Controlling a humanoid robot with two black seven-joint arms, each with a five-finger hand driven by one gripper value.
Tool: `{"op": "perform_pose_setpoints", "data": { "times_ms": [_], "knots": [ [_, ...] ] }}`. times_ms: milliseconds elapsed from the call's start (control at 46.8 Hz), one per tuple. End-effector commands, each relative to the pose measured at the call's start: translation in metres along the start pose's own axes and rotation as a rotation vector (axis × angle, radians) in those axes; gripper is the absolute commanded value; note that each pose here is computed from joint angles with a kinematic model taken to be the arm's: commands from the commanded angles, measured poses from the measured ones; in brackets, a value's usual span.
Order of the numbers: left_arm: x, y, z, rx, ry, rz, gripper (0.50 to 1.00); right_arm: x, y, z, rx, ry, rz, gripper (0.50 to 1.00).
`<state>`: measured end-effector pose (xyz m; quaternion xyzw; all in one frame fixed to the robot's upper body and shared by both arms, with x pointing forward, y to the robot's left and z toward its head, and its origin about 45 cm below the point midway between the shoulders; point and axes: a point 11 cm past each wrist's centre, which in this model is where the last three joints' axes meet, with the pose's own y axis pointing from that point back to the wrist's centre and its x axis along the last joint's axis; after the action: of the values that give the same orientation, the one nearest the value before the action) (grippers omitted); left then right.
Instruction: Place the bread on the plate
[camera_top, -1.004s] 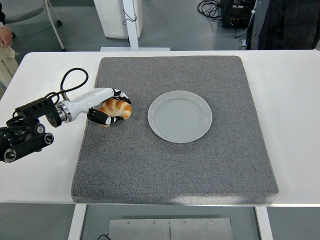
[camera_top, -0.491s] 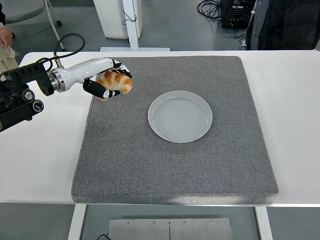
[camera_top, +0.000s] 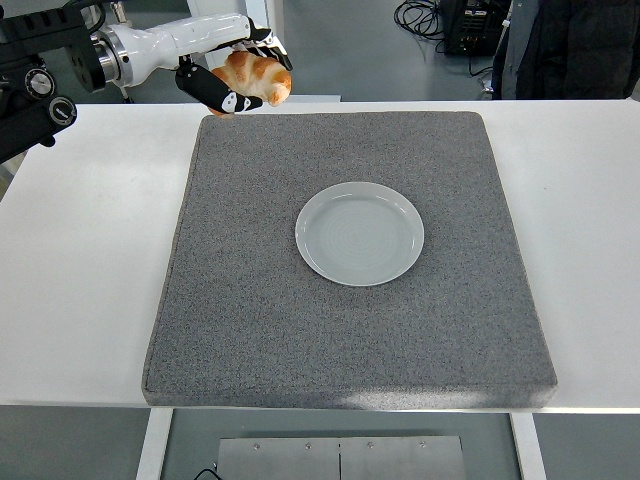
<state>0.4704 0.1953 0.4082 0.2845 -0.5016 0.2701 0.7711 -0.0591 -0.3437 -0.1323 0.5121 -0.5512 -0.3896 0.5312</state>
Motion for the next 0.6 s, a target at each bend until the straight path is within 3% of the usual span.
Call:
{"op": "perform_pose_setpoints", "data": {
  "times_ms": [0, 235, 577],
  "knots": [
    [0.008, -0.005, 0.011, -0.021, -0.017, -0.002, 0.5, 0.0, 0.0, 0.0, 0.0, 0.0, 0.0, 1.0],
    [0.017, -0.025, 0.044, -0.089, -0.053, -0.013, 0.5, 0.0, 0.0, 0.0, 0.0, 0.0, 0.0, 1.0],
    [0.003, -0.058, 0.095, -0.195, -0.079, -0.07, 0.5, 0.0, 0.0, 0.0, 0.0, 0.0, 0.0, 1.0]
  ]
}}
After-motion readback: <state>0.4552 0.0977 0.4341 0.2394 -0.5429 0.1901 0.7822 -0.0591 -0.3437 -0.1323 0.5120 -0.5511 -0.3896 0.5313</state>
